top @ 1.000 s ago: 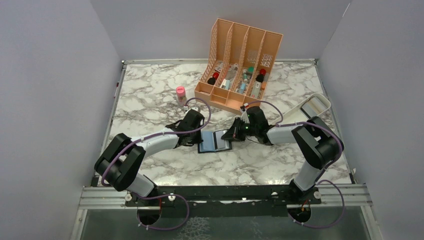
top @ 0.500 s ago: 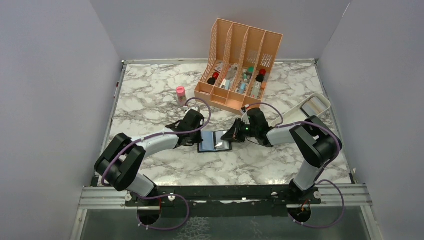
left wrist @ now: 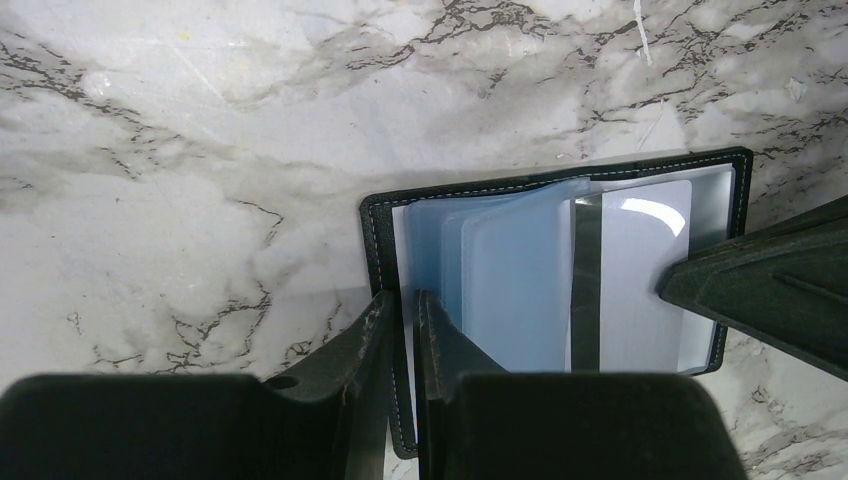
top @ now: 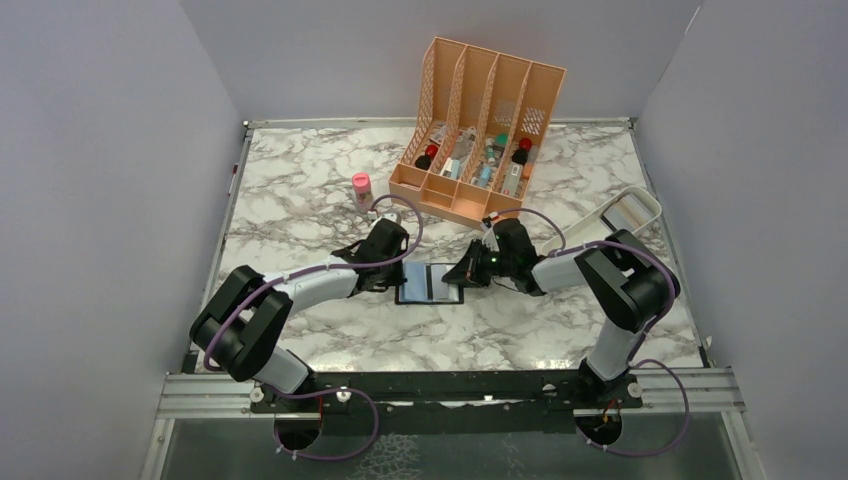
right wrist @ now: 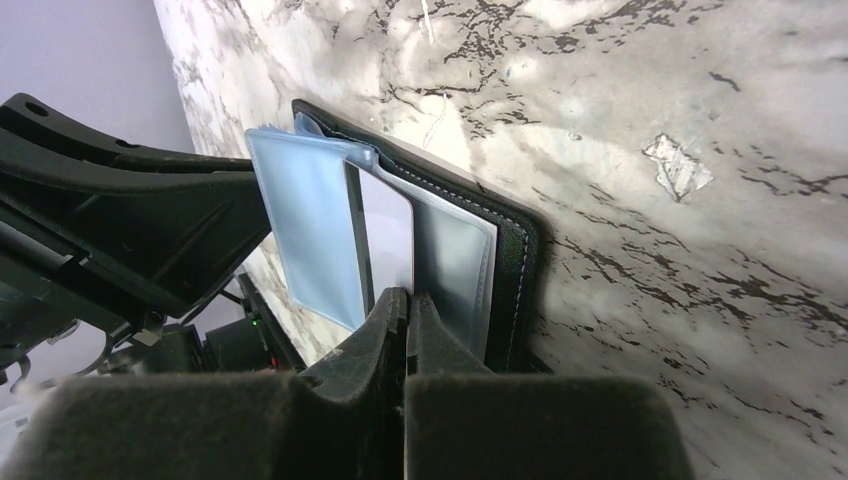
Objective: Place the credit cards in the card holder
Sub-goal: Insert the credit card into the card holder.
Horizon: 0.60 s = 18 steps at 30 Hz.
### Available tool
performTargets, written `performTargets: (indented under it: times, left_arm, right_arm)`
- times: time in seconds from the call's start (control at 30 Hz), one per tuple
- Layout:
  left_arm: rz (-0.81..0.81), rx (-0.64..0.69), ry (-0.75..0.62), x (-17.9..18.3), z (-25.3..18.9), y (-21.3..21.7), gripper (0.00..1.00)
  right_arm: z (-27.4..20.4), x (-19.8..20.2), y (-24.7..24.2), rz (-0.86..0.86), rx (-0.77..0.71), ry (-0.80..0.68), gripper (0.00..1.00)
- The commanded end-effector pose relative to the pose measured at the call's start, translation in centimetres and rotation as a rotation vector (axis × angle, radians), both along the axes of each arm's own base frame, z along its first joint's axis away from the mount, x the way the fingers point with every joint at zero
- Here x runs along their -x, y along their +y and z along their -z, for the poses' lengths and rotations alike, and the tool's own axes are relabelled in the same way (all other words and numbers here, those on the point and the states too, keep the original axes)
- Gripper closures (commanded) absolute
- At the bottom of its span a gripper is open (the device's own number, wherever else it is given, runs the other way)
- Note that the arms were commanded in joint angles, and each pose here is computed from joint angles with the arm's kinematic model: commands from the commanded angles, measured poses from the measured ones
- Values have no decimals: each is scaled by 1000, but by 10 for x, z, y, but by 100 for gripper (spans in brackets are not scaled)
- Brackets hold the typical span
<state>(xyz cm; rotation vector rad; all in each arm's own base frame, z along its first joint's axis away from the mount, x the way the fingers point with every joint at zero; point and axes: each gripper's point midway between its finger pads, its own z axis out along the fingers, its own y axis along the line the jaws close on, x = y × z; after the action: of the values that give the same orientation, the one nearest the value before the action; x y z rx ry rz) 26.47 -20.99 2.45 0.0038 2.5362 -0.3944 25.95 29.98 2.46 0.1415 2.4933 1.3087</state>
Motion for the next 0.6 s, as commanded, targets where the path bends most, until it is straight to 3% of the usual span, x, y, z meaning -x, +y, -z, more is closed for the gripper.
performTargets:
  times: [0.0,0.3,0.57]
  left_arm:
    - [7,-34,76,17,24,8,83]
    - [6,-41,81,18,26,10,83]
    - [10,-17,81,19,26,6,83]
  right_arm:
    - [14,10,2,-29,33,25,99]
    - [1,-11,-1,7,81,-78,99]
    - [5,0,5,-2,4,-23,98]
